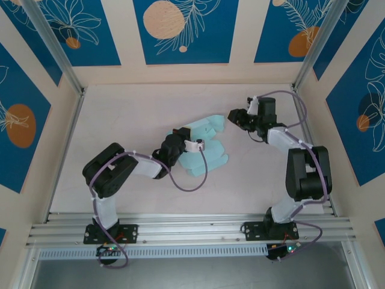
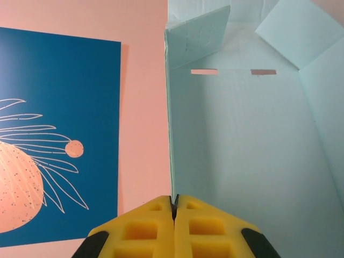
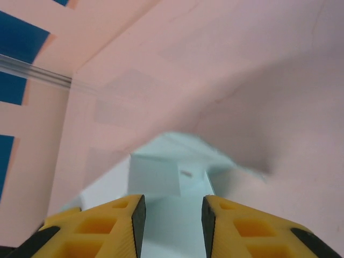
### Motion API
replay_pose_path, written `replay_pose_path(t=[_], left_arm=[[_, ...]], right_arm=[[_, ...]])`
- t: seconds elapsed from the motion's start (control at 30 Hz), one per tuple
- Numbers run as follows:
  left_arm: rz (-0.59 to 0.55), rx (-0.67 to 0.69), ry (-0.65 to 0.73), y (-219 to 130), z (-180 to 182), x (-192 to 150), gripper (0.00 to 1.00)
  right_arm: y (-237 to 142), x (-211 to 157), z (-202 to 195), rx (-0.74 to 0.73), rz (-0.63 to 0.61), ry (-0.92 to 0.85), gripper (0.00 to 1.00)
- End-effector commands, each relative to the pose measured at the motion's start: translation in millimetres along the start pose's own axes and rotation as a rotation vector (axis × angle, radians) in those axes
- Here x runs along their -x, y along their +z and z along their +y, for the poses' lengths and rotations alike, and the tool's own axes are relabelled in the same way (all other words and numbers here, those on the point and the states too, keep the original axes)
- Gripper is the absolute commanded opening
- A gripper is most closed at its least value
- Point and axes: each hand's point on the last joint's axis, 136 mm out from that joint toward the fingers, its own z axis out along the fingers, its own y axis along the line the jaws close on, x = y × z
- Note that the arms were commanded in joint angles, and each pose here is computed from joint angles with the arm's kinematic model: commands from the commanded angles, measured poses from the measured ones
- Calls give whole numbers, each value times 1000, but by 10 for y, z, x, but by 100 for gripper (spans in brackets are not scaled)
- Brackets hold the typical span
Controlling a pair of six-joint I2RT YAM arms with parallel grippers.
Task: Fold the paper box
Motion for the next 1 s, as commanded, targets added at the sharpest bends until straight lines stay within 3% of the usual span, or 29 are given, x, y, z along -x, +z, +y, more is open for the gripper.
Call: replay_pose_path(t=[0.0,0.17,0.43,0.97], left_arm=[[-28,35,19,13,72,79,0],[-34,47,14,2,110,90,0],[-30,46,9,6,74,76,0],[-11,20,5,51,-83,-25,0]], right_arm=[[117,142,-46,52,53,26,36],[497,306,-264,65,145,100,35],[995,37,-273,114,297,116,35],[703,-419,-62,213,319,69,35]])
